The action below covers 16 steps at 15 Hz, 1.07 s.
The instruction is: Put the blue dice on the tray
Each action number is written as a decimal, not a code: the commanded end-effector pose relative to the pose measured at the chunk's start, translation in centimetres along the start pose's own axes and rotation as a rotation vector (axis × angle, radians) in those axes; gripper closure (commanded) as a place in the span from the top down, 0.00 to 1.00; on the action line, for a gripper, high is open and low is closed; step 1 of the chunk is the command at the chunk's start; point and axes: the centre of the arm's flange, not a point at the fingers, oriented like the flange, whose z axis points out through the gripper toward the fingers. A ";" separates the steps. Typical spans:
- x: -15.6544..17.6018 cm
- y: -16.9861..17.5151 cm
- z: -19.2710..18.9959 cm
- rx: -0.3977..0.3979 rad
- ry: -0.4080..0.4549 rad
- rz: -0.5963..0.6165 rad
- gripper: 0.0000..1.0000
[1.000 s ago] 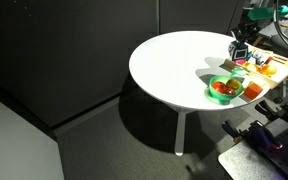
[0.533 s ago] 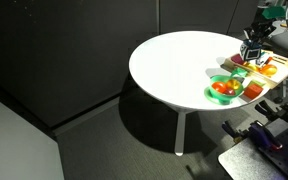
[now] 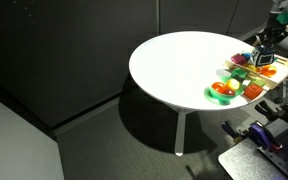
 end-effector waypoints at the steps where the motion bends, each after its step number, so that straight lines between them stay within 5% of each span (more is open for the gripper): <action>1: -0.8 1.5 -0.2 0.028 0.005 -0.024 0.05; 13: -0.2 1.0 0.4 0.004 -0.008 -0.027 0.11; 16: -0.1 1.1 0.5 0.000 -0.010 -0.023 0.04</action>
